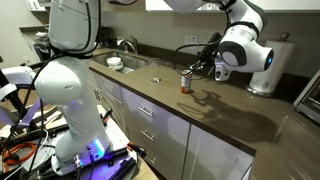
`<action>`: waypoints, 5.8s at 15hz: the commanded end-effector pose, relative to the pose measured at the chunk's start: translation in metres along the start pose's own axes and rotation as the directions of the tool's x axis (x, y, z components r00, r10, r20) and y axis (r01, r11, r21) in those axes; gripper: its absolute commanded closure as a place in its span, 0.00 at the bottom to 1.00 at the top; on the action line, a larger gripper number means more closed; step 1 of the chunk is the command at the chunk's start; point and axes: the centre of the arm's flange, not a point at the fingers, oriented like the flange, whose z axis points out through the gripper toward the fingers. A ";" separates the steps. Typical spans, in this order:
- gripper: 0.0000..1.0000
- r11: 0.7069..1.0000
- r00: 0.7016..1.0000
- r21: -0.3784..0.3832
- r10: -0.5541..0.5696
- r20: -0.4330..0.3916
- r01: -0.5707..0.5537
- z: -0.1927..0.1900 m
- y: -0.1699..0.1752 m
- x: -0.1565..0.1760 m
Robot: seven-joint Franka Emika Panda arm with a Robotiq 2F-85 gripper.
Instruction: Pour the juice in the can into the glass.
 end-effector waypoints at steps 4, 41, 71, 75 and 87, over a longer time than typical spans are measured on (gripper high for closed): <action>0.00 0.994 0.988 -0.004 0.108 0.110 -0.109 0.001 0.014 0.028; 0.00 0.841 0.856 -0.229 0.515 0.056 -0.491 0.018 0.011 0.066; 0.00 0.849 0.861 -0.265 0.497 0.108 -0.457 0.066 0.012 0.077; 0.00 0.856 0.865 -0.240 0.492 0.100 -0.459 0.067 0.014 0.074; 0.00 0.875 0.864 -0.150 0.481 0.149 -0.461 0.075 0.024 0.077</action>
